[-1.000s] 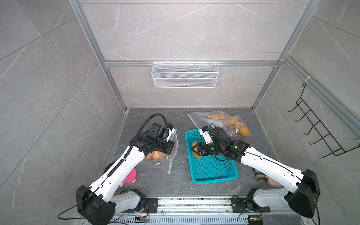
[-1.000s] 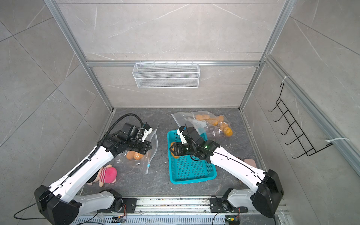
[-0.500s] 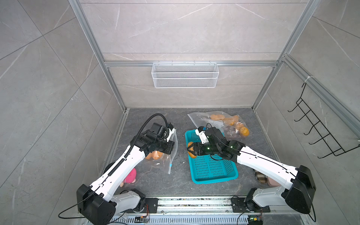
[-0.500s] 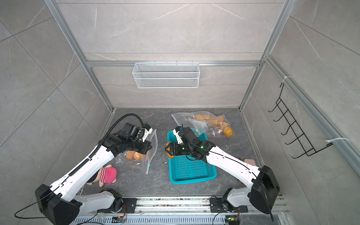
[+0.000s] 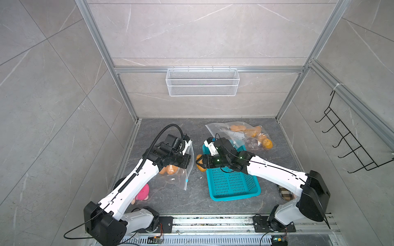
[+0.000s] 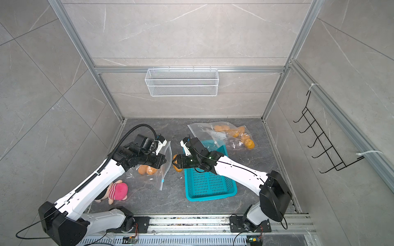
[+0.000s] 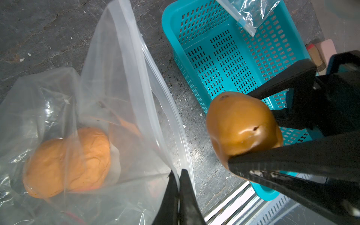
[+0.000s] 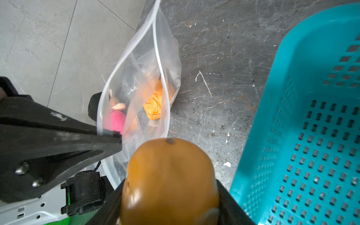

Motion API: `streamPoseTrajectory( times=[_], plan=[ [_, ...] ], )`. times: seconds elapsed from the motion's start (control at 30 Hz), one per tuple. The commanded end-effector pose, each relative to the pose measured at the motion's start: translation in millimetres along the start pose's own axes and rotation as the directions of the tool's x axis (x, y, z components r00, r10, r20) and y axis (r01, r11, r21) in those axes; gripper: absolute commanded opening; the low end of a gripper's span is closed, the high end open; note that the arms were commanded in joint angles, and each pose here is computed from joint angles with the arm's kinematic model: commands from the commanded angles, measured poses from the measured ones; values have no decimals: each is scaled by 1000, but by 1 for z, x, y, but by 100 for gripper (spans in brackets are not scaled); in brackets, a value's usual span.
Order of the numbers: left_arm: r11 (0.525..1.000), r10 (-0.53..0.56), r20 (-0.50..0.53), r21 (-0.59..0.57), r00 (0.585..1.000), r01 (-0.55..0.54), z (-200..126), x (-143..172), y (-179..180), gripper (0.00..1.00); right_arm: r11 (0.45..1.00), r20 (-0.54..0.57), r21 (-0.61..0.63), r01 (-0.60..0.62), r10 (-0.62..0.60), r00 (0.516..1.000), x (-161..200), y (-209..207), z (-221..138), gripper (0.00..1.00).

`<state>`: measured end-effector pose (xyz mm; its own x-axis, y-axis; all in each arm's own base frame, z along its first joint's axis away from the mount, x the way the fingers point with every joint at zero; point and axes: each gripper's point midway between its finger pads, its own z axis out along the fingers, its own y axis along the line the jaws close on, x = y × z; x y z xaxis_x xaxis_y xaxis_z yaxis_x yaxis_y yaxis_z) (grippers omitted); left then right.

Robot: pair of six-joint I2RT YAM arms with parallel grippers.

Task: Put the potatoes into a zipper bag and zip it
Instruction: Place the potato into the zipper food storage bag.

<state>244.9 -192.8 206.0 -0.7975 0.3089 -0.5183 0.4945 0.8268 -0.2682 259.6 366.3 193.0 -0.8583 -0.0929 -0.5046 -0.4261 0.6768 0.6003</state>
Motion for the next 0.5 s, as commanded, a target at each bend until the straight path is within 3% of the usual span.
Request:
streamPoseTrajectory(
  times=[0.0,0.47],
  plan=[
    [1000,24,45,11,999,-25,-10,-8,-4,0,999,27,-52,10,-8,1000,-14,19,5,44],
    [1000,27,49,1,998,-27,-11,-7,-2,0,997,91,-61,37,-31,995,-24,23,0,43]
  ],
)
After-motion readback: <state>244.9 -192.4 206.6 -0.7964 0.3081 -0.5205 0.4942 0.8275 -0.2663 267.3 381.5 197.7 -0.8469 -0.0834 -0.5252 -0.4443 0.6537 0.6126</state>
